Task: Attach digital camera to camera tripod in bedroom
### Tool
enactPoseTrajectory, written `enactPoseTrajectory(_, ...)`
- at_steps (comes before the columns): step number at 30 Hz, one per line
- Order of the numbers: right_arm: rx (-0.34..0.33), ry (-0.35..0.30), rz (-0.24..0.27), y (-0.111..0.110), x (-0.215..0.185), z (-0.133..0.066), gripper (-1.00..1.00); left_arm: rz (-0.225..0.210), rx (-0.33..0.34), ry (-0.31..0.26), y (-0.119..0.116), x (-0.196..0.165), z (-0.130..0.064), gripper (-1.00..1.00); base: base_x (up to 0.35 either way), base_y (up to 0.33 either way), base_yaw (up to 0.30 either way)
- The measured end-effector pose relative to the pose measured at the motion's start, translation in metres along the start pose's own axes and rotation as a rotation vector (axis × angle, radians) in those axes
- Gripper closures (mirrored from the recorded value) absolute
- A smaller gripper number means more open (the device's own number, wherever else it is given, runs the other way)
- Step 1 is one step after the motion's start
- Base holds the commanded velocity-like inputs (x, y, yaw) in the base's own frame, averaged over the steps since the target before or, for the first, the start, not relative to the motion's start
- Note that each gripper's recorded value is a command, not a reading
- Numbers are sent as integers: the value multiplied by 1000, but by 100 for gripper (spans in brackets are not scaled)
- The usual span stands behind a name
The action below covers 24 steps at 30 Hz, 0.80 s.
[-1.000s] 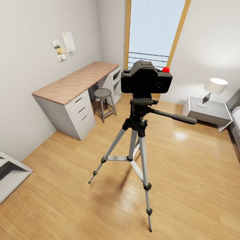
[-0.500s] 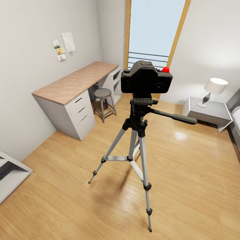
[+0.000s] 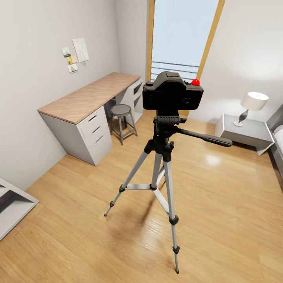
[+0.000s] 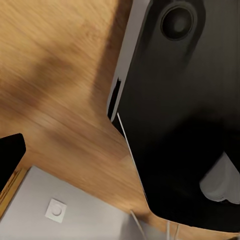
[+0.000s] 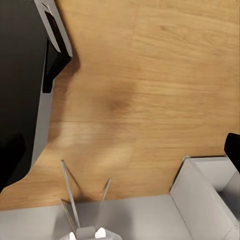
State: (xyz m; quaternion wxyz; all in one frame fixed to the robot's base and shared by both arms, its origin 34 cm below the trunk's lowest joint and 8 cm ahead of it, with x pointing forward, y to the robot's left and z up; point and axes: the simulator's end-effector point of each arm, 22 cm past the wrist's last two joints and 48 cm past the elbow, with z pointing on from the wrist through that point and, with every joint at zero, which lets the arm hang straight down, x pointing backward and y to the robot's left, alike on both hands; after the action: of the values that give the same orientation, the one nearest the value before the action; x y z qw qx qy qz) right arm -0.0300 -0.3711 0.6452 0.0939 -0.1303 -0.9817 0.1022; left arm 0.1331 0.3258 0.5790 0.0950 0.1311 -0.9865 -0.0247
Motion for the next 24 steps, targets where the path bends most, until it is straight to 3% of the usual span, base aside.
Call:
enactPoseTrajectory(9, 5, -18, -17, -2, -8, 1, -100, 4, -1, -60, 1, -14, -1, -100, 0, 0, 0)
enactPoseTrajectory(24, -71, -34, -214, 27, -11, 2, -100, 3, 30, -113, -18, -31, -3, -100, 0, 0, 0)
